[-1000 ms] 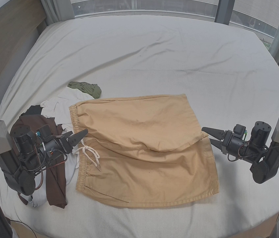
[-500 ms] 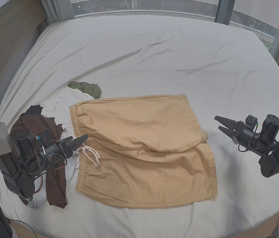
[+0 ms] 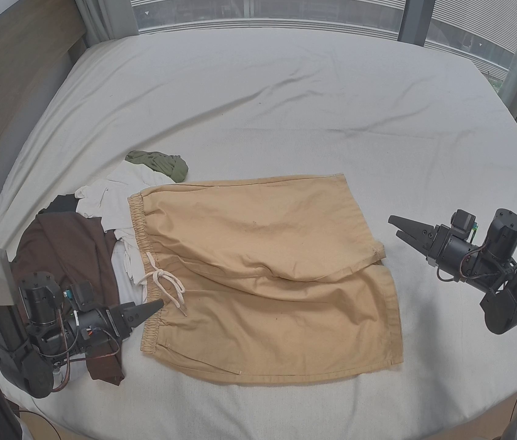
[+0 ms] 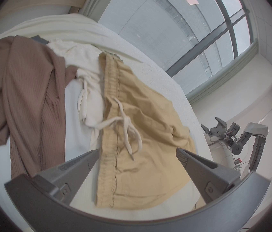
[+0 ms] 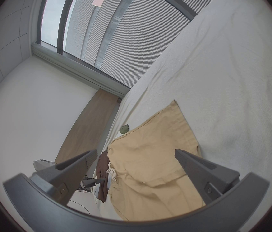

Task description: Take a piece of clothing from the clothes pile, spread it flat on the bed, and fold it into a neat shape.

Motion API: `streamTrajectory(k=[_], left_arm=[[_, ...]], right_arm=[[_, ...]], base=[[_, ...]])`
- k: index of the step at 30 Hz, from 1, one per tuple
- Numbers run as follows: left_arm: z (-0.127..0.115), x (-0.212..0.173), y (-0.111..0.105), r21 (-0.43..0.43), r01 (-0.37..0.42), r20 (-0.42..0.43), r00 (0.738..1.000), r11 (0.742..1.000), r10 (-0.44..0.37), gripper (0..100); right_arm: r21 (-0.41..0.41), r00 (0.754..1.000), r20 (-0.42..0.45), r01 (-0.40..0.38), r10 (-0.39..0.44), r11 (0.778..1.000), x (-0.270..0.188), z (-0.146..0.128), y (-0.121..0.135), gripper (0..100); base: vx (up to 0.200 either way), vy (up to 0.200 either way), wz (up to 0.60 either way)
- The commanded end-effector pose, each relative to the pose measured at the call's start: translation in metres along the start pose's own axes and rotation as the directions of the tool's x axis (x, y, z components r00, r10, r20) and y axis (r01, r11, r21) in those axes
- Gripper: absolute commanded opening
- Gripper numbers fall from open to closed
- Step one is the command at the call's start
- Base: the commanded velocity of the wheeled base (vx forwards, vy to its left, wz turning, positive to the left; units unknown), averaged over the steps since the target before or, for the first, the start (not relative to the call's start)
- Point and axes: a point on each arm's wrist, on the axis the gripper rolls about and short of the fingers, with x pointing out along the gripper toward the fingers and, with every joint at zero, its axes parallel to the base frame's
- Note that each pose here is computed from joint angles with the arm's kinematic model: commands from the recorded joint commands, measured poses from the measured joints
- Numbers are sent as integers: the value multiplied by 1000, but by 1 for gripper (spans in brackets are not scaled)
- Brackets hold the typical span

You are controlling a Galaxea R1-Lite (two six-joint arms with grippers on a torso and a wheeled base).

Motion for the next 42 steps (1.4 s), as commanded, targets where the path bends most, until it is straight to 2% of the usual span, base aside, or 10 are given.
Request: streamTrajectory(k=[1, 7, 28, 37, 38, 42], left_arm=[[-15, 0, 2, -29, -18, -69, 998, 999, 16, 100], [-30, 4, 13, -1, -46, -138, 989, 999, 45, 100], [-46, 13, 32, -47, -96, -199, 976, 994, 85, 100], [-44, 16, 34, -45, -93, -189, 979, 995, 83, 100], [-43, 16, 34, -45, -93, -187, 979, 995, 83, 0], [-44, 15, 34, -46, -92, -189, 979, 995, 82, 0]], right_arm=[[-12, 1000, 8, -10, 10, 1000, -1, 3, 5, 100], [-12, 1000, 14, -5, 6, 1000, -1, 4, 3, 100], [-12, 1000, 10, -8, 8, 1000, 0, 3, 4, 100], [-11, 1000, 9, -7, 7, 1000, 0, 3, 4, 100], [-10, 1000, 8, -6, 7, 1000, -1, 3, 3, 100], [-8, 1000, 5, -3, 3, 1000, -1, 1, 3, 100]], base=[[0, 0, 0], [0, 0, 0], [0, 0, 0], [0, 0, 0], [0, 0, 0], [0, 0, 0]])
